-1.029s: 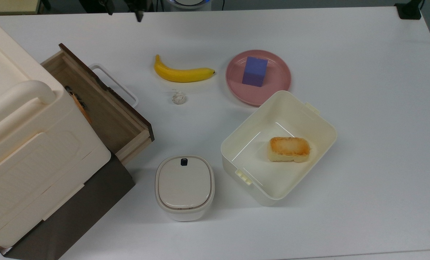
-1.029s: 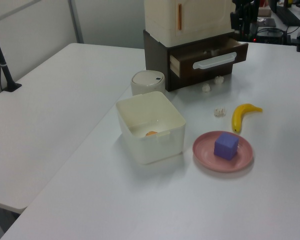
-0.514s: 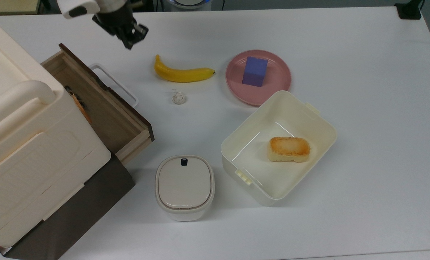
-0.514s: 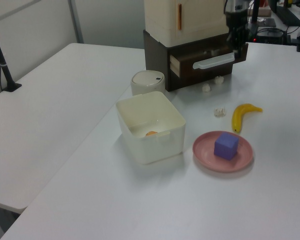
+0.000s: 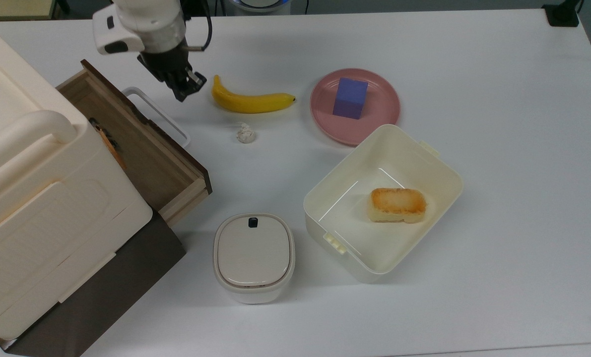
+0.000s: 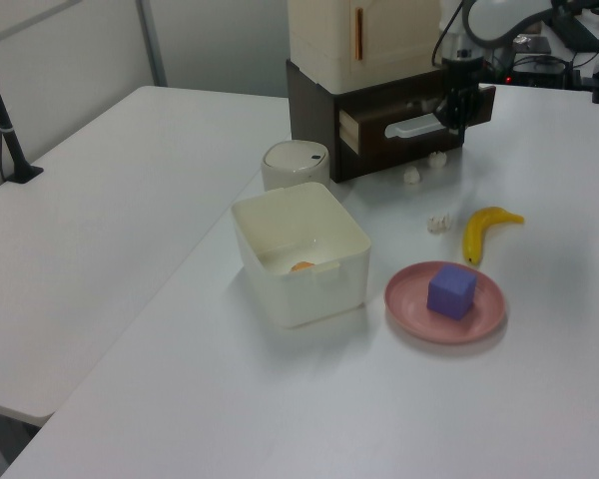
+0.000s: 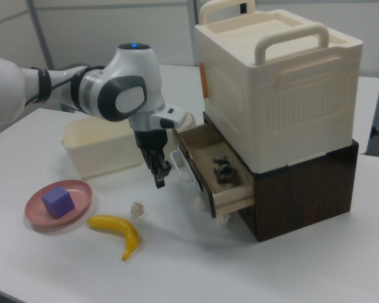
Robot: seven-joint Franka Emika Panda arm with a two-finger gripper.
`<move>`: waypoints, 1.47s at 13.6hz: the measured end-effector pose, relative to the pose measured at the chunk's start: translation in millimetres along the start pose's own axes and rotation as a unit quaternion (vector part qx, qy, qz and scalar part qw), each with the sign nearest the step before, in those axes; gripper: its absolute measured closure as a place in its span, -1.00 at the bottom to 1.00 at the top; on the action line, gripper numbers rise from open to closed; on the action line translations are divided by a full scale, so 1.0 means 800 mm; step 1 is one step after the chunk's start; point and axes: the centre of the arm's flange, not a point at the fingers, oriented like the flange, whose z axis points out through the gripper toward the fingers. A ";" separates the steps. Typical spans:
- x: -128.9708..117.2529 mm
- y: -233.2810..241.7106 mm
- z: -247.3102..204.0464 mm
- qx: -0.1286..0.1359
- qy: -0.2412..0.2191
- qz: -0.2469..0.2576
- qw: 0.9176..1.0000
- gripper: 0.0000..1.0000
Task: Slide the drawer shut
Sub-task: 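Move the gripper toward the open drawer's front face, then push the drawer front with the gripper into the brown unit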
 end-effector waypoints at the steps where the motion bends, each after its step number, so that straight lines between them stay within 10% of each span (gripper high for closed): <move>1: 0.004 -0.003 0.013 0.000 0.003 0.009 1.000 0.98; 13: 0.072 0.051 0.029 0.044 0.128 0.143 0.980 0.98; 20: 0.089 0.082 0.026 0.019 0.178 0.209 0.961 0.98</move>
